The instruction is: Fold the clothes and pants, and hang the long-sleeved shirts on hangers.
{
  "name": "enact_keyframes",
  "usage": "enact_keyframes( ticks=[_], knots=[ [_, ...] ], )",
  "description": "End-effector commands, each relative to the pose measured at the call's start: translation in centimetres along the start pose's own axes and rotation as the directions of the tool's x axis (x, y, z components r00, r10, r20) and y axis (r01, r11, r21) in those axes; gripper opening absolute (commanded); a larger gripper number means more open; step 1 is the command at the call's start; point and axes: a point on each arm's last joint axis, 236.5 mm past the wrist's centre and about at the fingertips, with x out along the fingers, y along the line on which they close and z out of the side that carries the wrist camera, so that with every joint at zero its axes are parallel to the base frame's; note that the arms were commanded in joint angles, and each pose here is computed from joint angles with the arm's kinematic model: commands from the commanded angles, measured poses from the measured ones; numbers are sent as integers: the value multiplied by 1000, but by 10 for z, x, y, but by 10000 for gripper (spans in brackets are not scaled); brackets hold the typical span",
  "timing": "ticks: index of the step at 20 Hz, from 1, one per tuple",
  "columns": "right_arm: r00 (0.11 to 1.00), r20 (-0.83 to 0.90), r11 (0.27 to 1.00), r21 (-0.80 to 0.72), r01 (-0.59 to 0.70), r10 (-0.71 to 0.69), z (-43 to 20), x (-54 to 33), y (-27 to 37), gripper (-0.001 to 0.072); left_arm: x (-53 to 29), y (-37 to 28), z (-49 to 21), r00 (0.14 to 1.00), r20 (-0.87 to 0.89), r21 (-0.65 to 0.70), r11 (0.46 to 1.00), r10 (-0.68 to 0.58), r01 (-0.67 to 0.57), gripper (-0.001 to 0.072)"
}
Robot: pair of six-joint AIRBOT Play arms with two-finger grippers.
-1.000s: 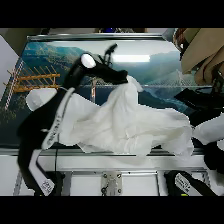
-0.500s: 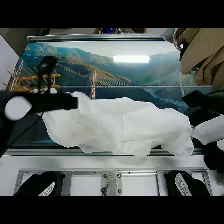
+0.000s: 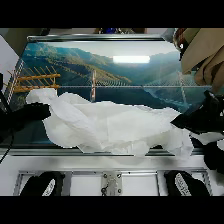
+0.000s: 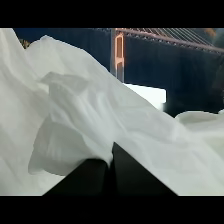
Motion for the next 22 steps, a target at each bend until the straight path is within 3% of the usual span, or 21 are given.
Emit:
enact_keyframes(
  ticks=[1,5,6,7,8,9,13,18,20,21,22],
  knots=[
    [993,-20,990,77,-116,117,-17,26,15,709,6,-1,-1,1000,-17,-6,1000,1,-1,14],
    [990,16,986,86,-141,140,-11,39,22,701,27,-27,-6,996,-74,52,997,-50,53,14],
    [990,20,987,74,-141,140,-9,42,25,510,29,-34,-1,995,-77,68,996,-58,63,14],
    [990,27,988,61,-141,139,-7,43,27,186,30,-41,9,995,-70,80,994,-67,73,14],
    [990,51,989,49,-136,134,-1,44,28,19,29,-47,22,996,-56,83,994,-74,78,14],
    [989,76,990,40,-133,130,5,44,30,14,26,-53,38,996,-32,91,992,-83,85,14],
    [962,237,991,-58,-123,133,59,-5,51,12,-15,-84,115,981,128,175,977,-147,123,14],
    [803,559,956,-291,-45,208,139,-160,125,11,-115,-123,205,884,390,236,956,-257,173,14],
    [811,541,942,-334,-39,225,131,-174,137,29,-131,-128,215,870,414,245,953,-267,176,14],
    [848,479,931,-362,-42,225,117,-163,136,253,-123,-126,210,891,376,242,955,-255,171,14],
    [891,393,918,-392,-60,226,98,-144,135,650,-107,-122,200,921,313,237,958,-232,160,14]
  ],
)
